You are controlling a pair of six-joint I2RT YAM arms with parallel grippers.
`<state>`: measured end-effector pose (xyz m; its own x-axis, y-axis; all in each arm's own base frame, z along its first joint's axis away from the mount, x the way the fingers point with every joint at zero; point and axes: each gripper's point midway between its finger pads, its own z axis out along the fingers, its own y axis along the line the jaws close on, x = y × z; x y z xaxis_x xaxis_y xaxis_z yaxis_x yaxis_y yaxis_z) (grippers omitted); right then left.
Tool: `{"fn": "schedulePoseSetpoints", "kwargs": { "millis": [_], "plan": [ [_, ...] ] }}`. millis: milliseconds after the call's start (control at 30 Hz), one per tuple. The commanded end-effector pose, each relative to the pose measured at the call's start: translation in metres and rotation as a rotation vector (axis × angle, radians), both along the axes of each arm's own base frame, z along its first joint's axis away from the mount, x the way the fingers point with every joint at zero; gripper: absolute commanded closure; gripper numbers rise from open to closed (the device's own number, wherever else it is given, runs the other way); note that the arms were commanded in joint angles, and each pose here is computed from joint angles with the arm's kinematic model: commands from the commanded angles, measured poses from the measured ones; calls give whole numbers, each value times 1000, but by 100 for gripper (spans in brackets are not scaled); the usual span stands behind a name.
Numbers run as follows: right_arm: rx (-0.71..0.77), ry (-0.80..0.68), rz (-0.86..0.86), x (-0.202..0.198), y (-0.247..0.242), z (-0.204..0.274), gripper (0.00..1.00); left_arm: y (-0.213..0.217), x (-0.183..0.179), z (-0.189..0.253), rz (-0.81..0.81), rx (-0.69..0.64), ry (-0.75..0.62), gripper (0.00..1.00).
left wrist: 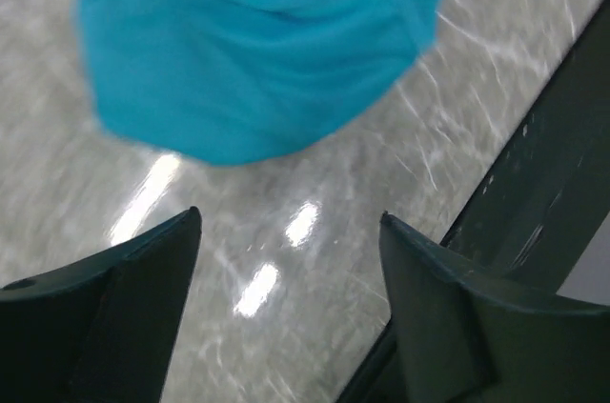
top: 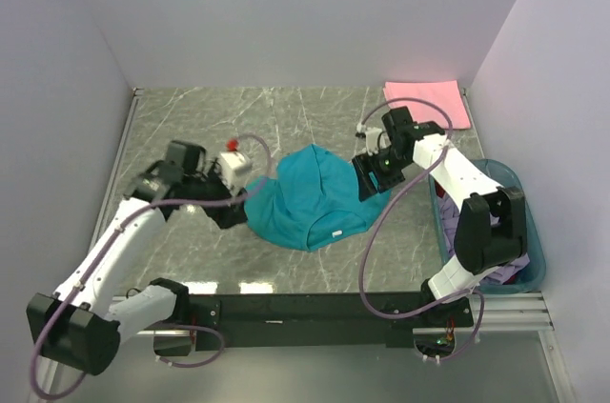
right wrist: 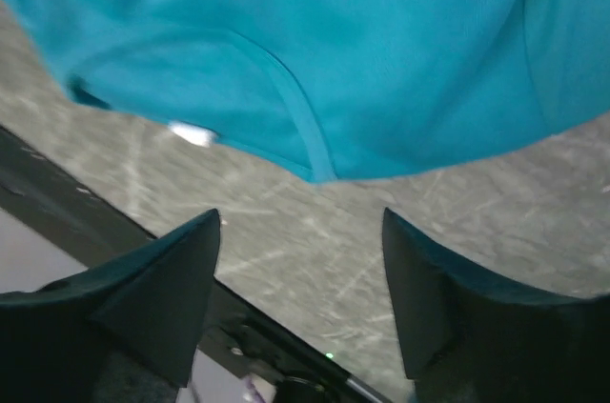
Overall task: Fold and stack the t-shirts
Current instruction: Move the tshirt to the center of the board, then flatten the tshirt out
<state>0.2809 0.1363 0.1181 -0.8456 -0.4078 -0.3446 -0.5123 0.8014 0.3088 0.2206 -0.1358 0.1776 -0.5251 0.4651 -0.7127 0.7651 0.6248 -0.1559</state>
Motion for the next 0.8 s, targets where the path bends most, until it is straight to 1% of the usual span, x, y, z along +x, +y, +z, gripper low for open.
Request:
{"fn": "schedulePoseSetpoints", "kwargs": {
  "millis": [0,33,67,133,200,267,300,367,400,500,600,633,700,733,767],
  "plan": [
    [-50,-136,37,11,-13,0,28,-33,4,-7,-176,27,-199,21],
    [-79,-120,37,8,-18,-10,31,-39,1,-13,-215,42,-204,23],
    [-115,-116,44,8,-24,-16,37,-52,-7,-25,-282,63,-189,27],
    [-145,-98,57,4,-30,-26,44,-63,-15,-46,-366,106,-161,31],
    [-183,-93,59,6,-36,-35,45,-76,-22,-60,-439,140,-176,34],
    [-213,-83,63,9,-41,-42,49,-85,-28,-74,-503,177,-182,36],
    [-221,-80,73,9,-42,-44,49,-90,-27,-79,-522,185,-202,36],
    [-257,-89,87,12,-48,-48,50,-93,-29,-95,-549,225,-202,37],
    [-270,-91,98,12,-51,-48,49,-96,-25,-98,-556,231,-223,37],
    [-293,-110,167,11,-59,-44,45,-91,-21,-119,-564,287,-213,37],
    [-321,-145,240,12,-66,-35,36,-84,-19,-139,-595,342,-214,37],
    [-328,-147,256,12,-67,-34,31,-81,-15,-145,-608,371,-232,37],
    [-344,-153,296,14,-70,-31,28,-75,-17,-156,-628,400,-229,37],
    [-360,-157,308,15,-73,-30,27,-69,-15,-163,-641,435,-232,38],
    [-374,-170,335,17,-75,-29,27,-65,-15,-167,-648,446,-225,44]
  ]
}}
